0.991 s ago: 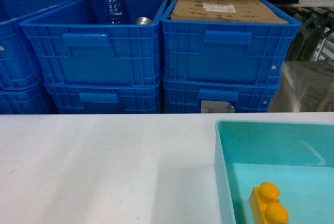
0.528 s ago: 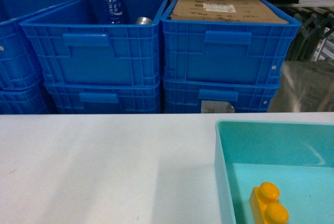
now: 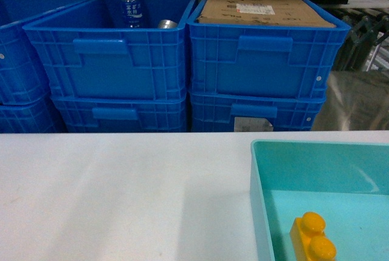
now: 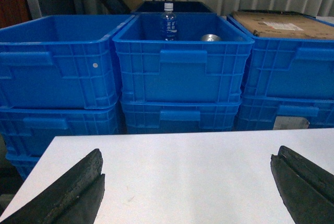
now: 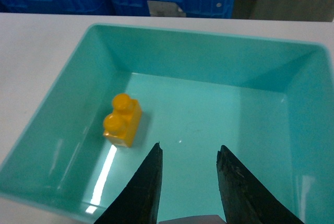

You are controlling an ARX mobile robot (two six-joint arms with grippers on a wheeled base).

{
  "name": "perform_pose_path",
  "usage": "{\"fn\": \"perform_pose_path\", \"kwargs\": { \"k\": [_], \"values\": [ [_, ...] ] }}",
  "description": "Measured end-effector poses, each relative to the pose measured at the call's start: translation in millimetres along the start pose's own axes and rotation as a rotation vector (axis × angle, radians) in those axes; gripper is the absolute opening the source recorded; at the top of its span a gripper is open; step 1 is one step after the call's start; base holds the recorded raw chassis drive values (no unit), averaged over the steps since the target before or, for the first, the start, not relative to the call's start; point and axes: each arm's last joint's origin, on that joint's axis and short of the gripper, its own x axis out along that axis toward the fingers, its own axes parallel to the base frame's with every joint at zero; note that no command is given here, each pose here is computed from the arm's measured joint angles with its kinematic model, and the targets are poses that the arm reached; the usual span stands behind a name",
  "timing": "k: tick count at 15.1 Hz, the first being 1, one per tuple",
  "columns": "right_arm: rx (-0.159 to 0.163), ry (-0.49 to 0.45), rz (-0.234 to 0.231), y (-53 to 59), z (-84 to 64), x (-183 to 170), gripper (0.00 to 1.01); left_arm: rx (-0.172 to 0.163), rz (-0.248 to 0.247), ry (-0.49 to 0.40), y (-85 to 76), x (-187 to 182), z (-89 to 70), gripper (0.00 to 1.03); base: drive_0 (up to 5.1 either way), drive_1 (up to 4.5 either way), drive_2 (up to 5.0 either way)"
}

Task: Pick red block from blue box to shelf

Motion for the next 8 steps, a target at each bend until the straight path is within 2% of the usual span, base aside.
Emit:
{"fn": "perform_pose_path", "kwargs": {
  "k": [2, 6, 8],
  "values": [
    [0.006, -0.011, -0.042, -6.5, 1.5, 4.1, 0.27, 0.000, 0.000, 0.000, 0.0, 0.0, 0.0, 0.98, 0.0, 0.00, 0.0],
    [-0.032, -0.021, -0.027, 2.1, 4.1, 10.0, 0.27, 0.000, 0.000, 0.000, 0.0, 0.0, 0.0, 0.98, 0.0, 0.00, 0.0],
    [-0.018, -0.009, -0.033, 3.3, 4.1, 13.4, 0.27, 0.000, -0.001, 0.000, 0.0, 0.0, 0.0, 0.98, 0.0, 0.00, 0.0]
  ]
}}
